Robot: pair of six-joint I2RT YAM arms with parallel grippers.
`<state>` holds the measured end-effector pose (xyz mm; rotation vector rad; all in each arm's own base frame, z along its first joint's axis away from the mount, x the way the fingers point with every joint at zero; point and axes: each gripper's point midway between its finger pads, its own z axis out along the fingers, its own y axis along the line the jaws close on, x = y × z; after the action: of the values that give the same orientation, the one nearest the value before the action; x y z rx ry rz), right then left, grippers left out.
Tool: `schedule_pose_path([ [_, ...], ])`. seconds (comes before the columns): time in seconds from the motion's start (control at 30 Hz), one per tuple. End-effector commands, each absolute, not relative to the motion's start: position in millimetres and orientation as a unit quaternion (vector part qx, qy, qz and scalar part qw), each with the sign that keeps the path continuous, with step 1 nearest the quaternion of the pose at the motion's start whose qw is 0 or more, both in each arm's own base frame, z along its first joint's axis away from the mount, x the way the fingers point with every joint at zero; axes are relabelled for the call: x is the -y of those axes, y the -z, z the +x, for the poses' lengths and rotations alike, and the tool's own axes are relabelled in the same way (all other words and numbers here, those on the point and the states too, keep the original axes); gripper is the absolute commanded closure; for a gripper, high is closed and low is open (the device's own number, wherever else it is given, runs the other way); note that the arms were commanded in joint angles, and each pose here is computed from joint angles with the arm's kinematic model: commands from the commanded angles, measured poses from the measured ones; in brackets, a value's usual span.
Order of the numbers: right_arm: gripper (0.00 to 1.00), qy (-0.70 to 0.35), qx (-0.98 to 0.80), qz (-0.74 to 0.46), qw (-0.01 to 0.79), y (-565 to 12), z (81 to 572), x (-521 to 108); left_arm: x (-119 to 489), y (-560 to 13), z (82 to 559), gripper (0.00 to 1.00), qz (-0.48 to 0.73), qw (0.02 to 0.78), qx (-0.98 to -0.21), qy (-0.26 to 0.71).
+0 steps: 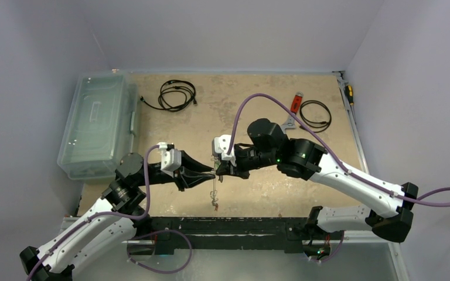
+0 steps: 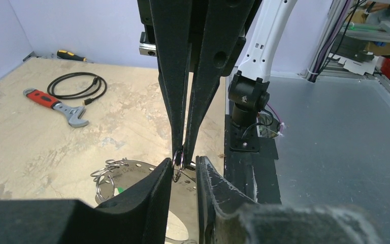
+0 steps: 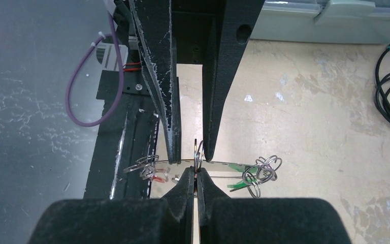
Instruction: Put the keys on the keyring
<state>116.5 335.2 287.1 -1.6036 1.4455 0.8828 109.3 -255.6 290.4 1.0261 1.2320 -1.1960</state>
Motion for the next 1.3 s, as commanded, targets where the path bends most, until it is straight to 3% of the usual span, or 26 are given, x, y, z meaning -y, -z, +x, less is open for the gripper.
schedule_pose_path([
  [0.0,1.00,-0.364,-0.538,-0.633,0.421,-316,115,-341,255,-317,107,0.79,0.429,0.563,-0.490,0.508],
  [0.37,1.00,-0.364,-0.539,-0.637,0.414,-312,114,-343,254,-318,107,0.79,0.429,0.564,-0.490,0.508],
  [0.63,1.00,-0.366,-0.530,-0.638,0.421,-318,113,-343,254,-316,107,1.00,0.428,0.562,-0.491,0.509],
  [0.77,1.00,-0.368,-0.520,-0.639,0.431,-321,112,-342,252,-322,101,1.00,0.434,0.566,-0.479,0.512],
  [0.83,0.94,-0.370,-0.513,-0.636,0.441,-324,112,-342,249,-328,100,1.00,0.427,0.577,-0.474,0.509],
  [0.93,0.68,-0.374,-0.506,-0.630,0.456,-327,112,-341,246,-336,100,1.00,0.419,0.589,-0.467,0.510],
  [1.0,0.58,-0.374,-0.501,-0.626,0.466,-328,112,-340,245,-341,97,1.00,0.410,0.589,-0.462,0.521],
  [1.27,0.54,-0.411,-0.463,-0.596,0.512,-343,100,-334,238,-360,88,1.00,0.380,0.607,-0.430,0.549],
])
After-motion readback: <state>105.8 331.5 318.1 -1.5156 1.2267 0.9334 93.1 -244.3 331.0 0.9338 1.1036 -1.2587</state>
